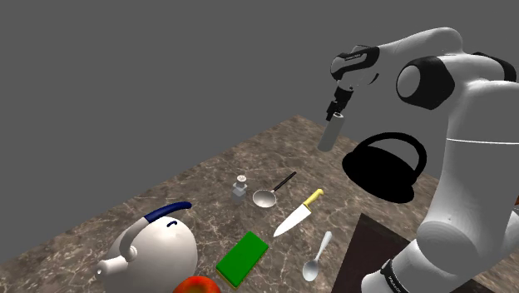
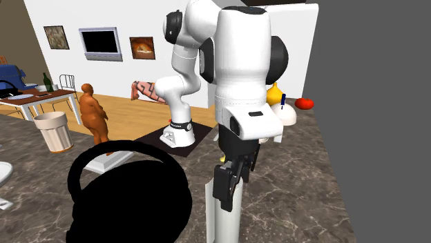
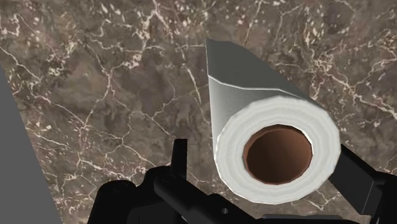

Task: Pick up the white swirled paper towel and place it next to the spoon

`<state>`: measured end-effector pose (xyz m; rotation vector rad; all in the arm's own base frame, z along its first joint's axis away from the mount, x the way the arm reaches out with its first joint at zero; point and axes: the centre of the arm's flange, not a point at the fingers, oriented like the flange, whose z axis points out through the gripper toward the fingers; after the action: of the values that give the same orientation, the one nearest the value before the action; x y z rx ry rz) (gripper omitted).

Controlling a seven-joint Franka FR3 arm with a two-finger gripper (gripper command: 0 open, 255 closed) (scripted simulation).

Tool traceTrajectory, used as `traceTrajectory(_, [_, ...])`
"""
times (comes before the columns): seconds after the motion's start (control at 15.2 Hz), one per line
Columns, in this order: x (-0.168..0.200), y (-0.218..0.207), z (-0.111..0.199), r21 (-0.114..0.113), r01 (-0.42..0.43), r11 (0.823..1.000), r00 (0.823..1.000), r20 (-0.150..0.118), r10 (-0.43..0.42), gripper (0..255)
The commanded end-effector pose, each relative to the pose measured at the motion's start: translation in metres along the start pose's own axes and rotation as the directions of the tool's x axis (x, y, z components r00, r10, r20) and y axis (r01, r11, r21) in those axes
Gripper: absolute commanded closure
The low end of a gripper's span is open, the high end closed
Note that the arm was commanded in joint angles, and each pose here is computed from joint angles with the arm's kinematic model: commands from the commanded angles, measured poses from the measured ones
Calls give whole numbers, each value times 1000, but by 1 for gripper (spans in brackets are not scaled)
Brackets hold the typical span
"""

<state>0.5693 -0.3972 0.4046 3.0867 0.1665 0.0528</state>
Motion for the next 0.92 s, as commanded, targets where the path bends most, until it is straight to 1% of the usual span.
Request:
traceTrajectory(0.0, [0,0,0,0,0,1000,1000,0,0,0])
traceTrajectory(0.07, [0,0,0,0,0,1000,1000,0,0,255])
traceTrajectory(0.66, [0,0,0,0,0,1000,1000,0,0,255])
traceTrajectory(0.86, [1,1,-16,0,0,1000,1000,0,0,255])
